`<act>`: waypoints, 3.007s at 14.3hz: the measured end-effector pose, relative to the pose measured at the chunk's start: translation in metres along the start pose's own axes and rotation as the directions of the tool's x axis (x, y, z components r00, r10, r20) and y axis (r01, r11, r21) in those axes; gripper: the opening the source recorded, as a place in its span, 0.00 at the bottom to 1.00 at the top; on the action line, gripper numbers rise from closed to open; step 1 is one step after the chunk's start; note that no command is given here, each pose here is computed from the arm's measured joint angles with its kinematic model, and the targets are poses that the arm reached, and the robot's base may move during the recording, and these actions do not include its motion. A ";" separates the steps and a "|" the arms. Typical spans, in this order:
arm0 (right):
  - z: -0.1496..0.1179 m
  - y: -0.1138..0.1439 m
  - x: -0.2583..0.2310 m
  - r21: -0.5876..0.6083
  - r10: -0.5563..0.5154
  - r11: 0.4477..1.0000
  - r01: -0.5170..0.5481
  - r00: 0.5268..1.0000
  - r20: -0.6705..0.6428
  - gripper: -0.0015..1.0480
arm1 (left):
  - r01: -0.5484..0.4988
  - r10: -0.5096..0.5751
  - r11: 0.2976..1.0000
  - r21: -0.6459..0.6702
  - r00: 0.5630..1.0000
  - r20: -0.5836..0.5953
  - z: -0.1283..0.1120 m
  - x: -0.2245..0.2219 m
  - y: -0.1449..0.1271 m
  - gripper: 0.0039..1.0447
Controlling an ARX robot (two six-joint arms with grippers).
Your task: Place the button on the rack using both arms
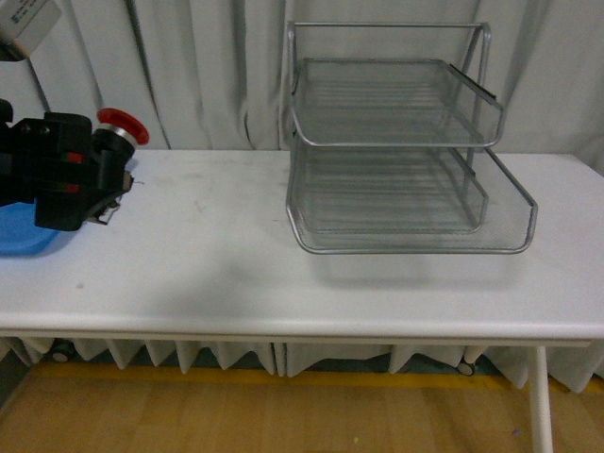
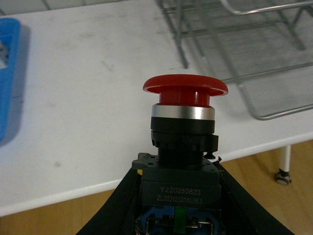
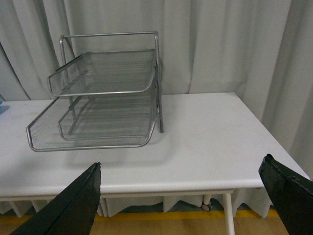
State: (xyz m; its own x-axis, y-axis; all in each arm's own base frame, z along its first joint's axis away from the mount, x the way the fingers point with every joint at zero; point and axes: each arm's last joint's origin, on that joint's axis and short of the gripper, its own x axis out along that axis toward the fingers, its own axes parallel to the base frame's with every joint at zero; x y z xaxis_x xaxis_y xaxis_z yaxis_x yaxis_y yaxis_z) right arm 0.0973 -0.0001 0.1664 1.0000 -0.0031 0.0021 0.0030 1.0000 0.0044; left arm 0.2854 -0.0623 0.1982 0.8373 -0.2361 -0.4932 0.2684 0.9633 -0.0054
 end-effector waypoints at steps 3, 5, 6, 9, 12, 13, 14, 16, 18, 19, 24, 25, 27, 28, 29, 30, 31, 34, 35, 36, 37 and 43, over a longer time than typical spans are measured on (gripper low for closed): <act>0.000 0.000 0.000 -0.001 0.000 1.000 0.000 1.000 0.001 0.94 | 0.051 -0.052 0.997 0.051 0.998 0.021 0.026 0.014 -0.029 0.34; 0.000 0.000 0.000 -0.002 0.001 1.000 -0.001 1.000 0.002 0.94 | 0.104 -0.109 0.987 0.125 0.994 0.028 0.053 0.034 -0.062 0.34; 0.000 0.000 0.000 -0.001 0.001 1.000 -0.001 1.000 0.002 0.94 | 0.149 -0.155 0.974 0.169 0.988 0.021 0.067 0.046 -0.084 0.34; 0.000 0.000 0.000 -0.001 0.001 1.000 -0.001 1.000 0.002 0.94 | 0.259 -0.263 0.926 0.273 0.964 -0.023 0.091 0.074 -0.143 0.34; 0.000 0.000 0.000 -0.001 0.001 1.000 -0.001 1.000 0.002 0.94 | 0.319 -0.307 0.885 0.338 0.948 -0.089 0.099 0.099 -0.179 0.34; 0.000 0.000 0.000 -0.001 0.001 1.000 -0.001 1.000 0.002 0.94 | 0.326 -0.306 0.882 0.340 0.945 -0.113 0.099 0.112 -0.186 0.34; 0.000 0.000 0.000 -0.001 0.001 1.000 -0.001 1.000 0.002 0.94 | 0.325 -0.297 0.882 0.341 0.945 -0.134 0.098 0.125 -0.190 0.34; 0.000 0.000 0.000 -0.002 0.001 1.000 -0.001 1.000 0.002 0.94 | 0.322 -0.276 0.883 0.340 0.945 -0.178 0.096 0.152 -0.198 0.34; 0.000 0.000 0.000 -0.002 0.001 1.000 -0.001 1.000 0.002 0.94 | 0.308 -0.248 0.891 0.335 0.946 -0.211 0.095 0.175 -0.200 0.34; 0.000 0.000 0.000 -0.001 0.001 1.000 -0.001 1.000 0.002 0.94 | 0.298 -0.233 0.894 0.335 0.947 -0.222 0.096 0.185 -0.202 0.34; 0.000 0.000 0.000 -0.002 0.001 1.000 -0.001 1.000 0.002 0.94 | 0.248 -0.167 0.923 0.294 0.947 -0.275 0.105 0.221 -0.191 0.34; 0.000 0.000 0.000 -0.002 0.001 1.000 -0.001 1.000 0.002 0.94 | 0.248 -0.164 0.924 0.291 0.945 -0.283 0.103 0.224 -0.191 0.34; 0.000 0.000 0.000 -0.002 0.001 1.000 -0.001 1.000 0.001 0.94 | 0.251 -0.175 0.929 0.271 0.946 -0.274 0.099 0.227 -0.192 0.51; 0.000 0.000 0.000 -0.002 0.001 1.000 -0.001 1.000 0.002 0.94 | 0.252 -0.174 0.930 0.269 0.944 -0.280 0.097 0.225 -0.191 0.63; 0.000 0.000 0.000 -0.002 0.001 1.000 -0.001 1.000 0.002 0.94 | 0.256 -0.176 0.930 0.265 0.940 -0.291 0.094 0.225 -0.189 0.75; 0.000 0.000 0.000 -0.002 0.001 1.000 -0.001 1.000 0.002 0.94 | 0.257 -0.177 0.931 0.260 0.940 -0.293 0.093 0.224 -0.184 0.87; 0.000 0.000 0.000 -0.002 0.001 1.000 -0.001 1.000 0.002 0.94 | 0.263 -0.187 0.931 0.254 0.940 -0.287 0.096 0.218 -0.180 0.96; 0.000 0.000 0.000 -0.002 0.001 1.000 -0.001 1.000 0.002 0.94 | 0.273 -0.230 0.930 0.246 0.955 -0.189 0.123 0.170 -0.169 0.94; 0.000 0.000 0.000 -0.002 0.001 1.000 -0.001 1.000 0.002 0.94 | 0.273 -0.242 0.929 0.249 0.959 -0.150 0.130 0.148 -0.165 0.94; 0.000 0.000 0.000 -0.002 0.002 1.000 -0.002 1.000 0.002 0.94 | 0.284 -0.266 0.922 0.264 0.958 -0.105 0.131 0.126 -0.162 0.94; 0.000 0.000 0.000 -0.002 0.002 1.000 -0.002 1.000 0.002 0.94 | 0.291 -0.281 0.915 0.280 0.957 -0.078 0.127 0.107 -0.157 0.94; 0.000 0.000 0.000 -0.002 0.002 1.000 -0.002 1.000 0.002 0.94 | -0.258 0.283 0.959 -0.120 0.821 0.495 0.060 -0.021 -0.035 0.56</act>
State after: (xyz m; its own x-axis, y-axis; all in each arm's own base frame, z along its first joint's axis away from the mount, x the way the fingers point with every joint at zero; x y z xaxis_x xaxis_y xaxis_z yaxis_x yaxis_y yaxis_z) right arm 0.0973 0.0000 0.1666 1.0000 -0.0011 0.0040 0.0011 1.0000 0.0029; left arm 0.2869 -0.0990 0.2614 0.9996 0.0158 0.0242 -0.0162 0.9997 0.0175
